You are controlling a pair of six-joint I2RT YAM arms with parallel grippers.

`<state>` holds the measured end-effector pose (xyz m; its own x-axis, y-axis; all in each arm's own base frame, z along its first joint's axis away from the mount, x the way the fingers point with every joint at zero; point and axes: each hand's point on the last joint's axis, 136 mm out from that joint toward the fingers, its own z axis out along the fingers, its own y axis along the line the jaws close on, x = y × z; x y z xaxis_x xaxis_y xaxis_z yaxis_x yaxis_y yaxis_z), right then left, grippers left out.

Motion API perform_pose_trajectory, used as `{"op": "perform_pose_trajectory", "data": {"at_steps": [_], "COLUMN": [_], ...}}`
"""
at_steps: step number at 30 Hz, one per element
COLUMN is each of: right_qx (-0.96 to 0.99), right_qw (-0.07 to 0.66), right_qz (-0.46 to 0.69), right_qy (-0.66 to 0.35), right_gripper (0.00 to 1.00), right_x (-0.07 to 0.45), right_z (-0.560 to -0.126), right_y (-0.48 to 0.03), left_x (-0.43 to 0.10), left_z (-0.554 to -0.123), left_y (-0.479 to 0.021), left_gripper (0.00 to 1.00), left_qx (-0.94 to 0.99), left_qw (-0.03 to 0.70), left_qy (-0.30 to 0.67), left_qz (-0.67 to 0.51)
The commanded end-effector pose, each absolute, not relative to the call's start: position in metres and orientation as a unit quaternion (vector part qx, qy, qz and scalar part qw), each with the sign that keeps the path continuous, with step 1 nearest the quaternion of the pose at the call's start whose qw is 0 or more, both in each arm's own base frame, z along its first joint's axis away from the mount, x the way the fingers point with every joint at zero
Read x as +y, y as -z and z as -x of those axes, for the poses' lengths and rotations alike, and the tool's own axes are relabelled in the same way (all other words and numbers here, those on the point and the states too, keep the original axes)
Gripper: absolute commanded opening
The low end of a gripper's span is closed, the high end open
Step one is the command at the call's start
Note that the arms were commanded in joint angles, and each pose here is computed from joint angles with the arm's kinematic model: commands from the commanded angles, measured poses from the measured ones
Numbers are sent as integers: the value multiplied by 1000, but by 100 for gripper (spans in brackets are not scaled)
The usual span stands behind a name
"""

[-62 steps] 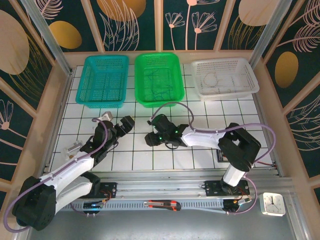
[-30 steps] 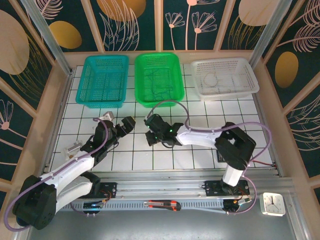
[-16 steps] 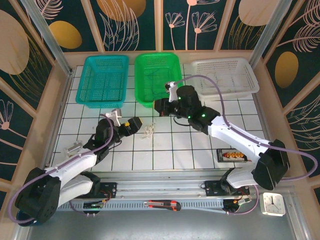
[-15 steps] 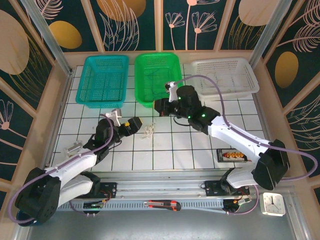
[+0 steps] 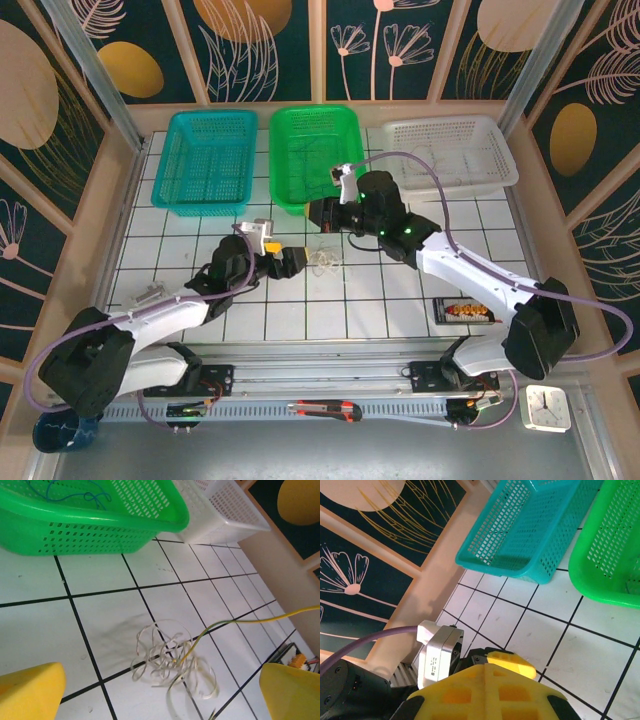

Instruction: Untangle the cables

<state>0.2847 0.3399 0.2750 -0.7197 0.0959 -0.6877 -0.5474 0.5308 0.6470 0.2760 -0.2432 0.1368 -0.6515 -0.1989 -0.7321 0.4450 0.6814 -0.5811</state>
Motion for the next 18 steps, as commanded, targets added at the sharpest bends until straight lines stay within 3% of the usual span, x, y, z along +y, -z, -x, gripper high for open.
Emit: {"op": "perform_pose_trajectory", "data": {"at_steps": [1, 8, 18], "right_qx": [798, 794, 783], "right_qw": [351, 346, 344], "right_qz": [138, 138, 140], "right_qy": [-471, -480, -500], "right_gripper": [0, 0, 0], "right_x": [339, 340, 343], "right_z": [-286, -283, -278], "right_y": [-277, -279, -291], "left_x": [-252, -268, -287], "left_z": [-279, -277, -307], "left_y": [-149, -140, -129], "left_gripper": [99, 99, 99], "left_qx": [800, 799, 804], "left_qw": [444, 437, 446], "left_qy": [389, 390, 367], "left_qz": [-111, -138, -144]}}
